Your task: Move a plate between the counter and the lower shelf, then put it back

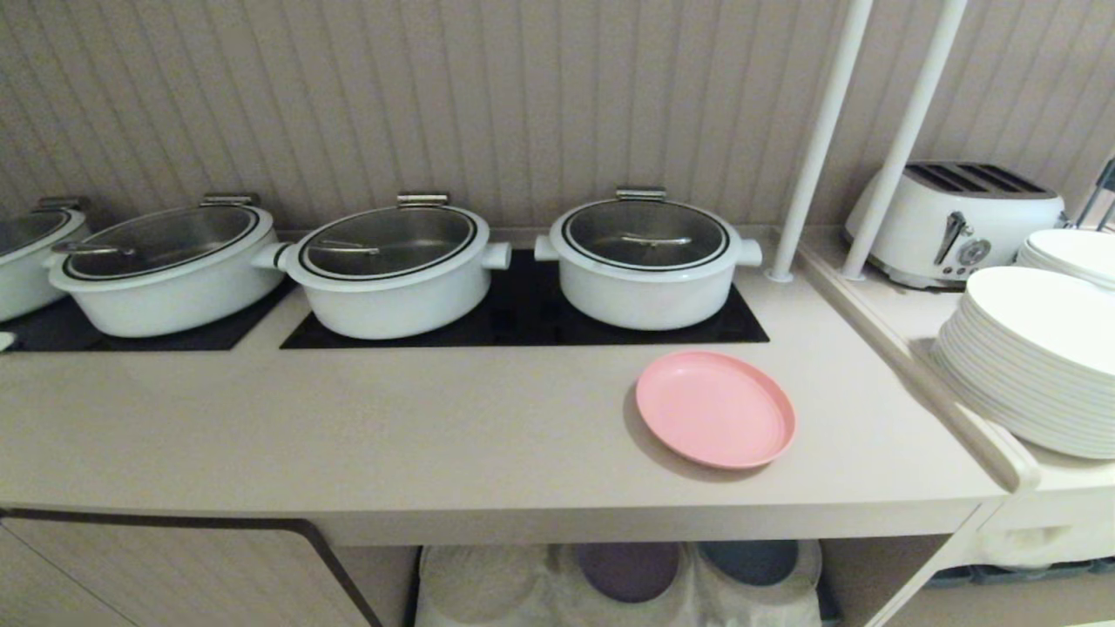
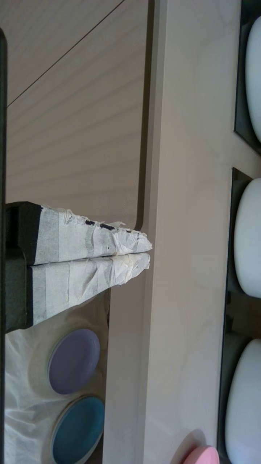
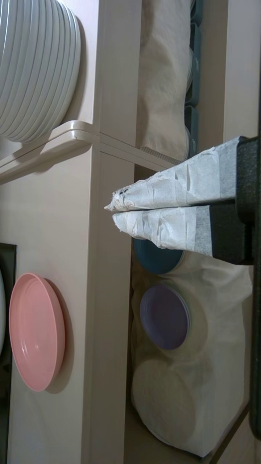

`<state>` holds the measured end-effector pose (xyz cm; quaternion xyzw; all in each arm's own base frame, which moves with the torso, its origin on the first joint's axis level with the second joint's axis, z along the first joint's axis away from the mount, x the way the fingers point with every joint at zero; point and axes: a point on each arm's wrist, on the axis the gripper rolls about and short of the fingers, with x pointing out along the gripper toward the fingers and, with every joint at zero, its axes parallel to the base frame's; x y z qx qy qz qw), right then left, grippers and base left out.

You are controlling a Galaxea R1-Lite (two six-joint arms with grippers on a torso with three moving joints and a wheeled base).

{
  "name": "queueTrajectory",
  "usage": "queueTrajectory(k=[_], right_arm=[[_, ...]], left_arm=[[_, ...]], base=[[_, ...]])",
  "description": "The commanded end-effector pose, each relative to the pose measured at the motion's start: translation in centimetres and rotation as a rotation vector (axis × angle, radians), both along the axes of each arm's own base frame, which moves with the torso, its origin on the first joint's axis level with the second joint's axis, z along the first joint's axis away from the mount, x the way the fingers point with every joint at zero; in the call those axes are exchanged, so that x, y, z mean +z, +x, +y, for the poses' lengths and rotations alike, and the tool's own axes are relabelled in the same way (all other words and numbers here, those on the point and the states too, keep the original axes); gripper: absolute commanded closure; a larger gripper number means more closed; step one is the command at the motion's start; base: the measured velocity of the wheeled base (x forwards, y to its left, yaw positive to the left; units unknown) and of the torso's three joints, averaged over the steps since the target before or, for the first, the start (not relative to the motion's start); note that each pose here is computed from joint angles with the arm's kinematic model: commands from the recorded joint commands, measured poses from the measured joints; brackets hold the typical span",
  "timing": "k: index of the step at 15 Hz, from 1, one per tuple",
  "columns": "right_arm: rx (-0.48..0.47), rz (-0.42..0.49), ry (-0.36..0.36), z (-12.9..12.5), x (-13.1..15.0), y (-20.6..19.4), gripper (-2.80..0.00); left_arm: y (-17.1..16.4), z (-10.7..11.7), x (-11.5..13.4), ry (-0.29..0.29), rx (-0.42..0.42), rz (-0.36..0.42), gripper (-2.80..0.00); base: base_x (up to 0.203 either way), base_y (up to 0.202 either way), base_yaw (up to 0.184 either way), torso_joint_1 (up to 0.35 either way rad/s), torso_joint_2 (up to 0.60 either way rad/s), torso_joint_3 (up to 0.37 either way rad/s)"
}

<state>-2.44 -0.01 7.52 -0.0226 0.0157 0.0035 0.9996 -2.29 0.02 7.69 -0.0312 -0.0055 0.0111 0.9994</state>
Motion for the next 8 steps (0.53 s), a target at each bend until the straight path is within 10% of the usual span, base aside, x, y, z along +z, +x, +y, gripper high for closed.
queueTrajectory(k=[1,8], right_arm=[[-0.001,0.002,0.001,0.00,0.00,0.01,0.00],[0.001,-0.005,0.007,0.00,0.03,0.04,0.00]], left_arm=[[0.01,0.00,0.00,-0.001,0.001,0.001,0.00],[0.01,0.00,0.00,-0.001,0.001,0.001,0.00]], base=[[0.000,0.000,0.000,0.000,0.00,0.000],[0.000,0.000,0.000,0.000,0.00,0.000]])
